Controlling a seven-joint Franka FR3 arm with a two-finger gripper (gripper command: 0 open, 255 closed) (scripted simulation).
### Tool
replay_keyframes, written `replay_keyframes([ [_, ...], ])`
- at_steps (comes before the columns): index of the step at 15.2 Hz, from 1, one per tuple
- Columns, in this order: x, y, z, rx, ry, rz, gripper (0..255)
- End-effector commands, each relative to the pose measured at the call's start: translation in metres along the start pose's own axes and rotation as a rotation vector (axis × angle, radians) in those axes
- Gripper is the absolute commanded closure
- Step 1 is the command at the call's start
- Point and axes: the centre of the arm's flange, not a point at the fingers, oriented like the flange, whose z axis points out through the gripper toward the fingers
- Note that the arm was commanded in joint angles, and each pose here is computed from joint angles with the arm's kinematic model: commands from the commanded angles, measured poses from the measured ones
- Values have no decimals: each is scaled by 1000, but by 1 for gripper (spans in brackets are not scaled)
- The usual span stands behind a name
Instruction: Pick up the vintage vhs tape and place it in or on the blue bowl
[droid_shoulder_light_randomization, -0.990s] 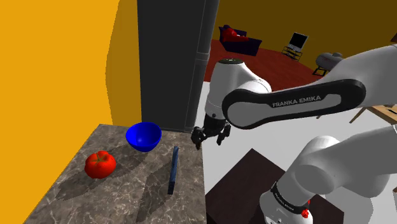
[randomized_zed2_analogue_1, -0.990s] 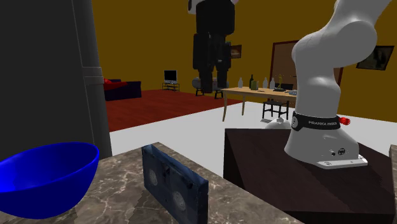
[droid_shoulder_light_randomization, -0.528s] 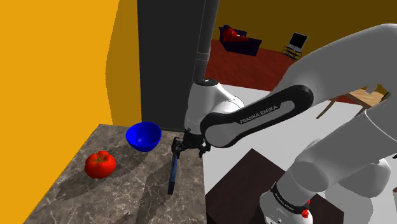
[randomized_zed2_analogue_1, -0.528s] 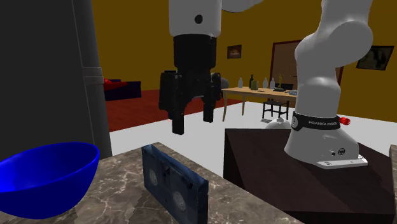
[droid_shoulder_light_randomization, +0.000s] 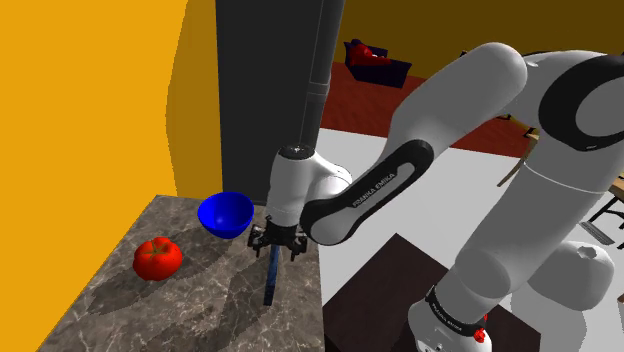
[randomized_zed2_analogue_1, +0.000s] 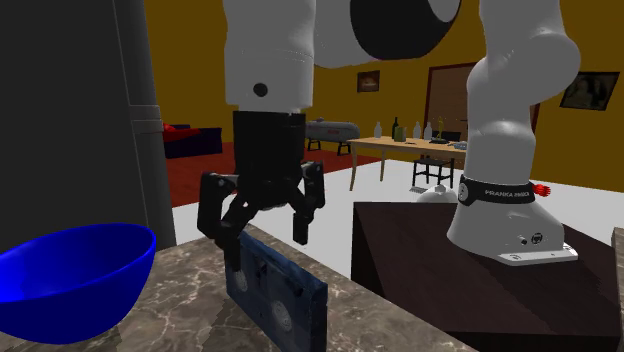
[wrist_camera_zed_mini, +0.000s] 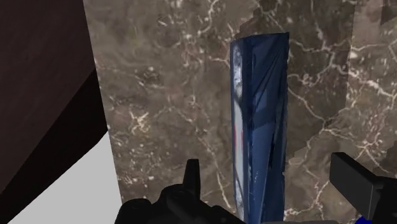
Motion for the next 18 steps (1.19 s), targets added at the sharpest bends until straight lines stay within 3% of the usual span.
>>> replay_keyframes([
  [1, 1, -2, 12, 2, 0, 3, 0],
  [5, 1, -2, 31, 2, 0, 3, 0],
  [12, 1, -2, 31, 2, 0, 3, 0],
  [13, 1, -2, 31, 2, 0, 3, 255],
  [18, 1, -2, 31, 2, 0, 3, 255],
])
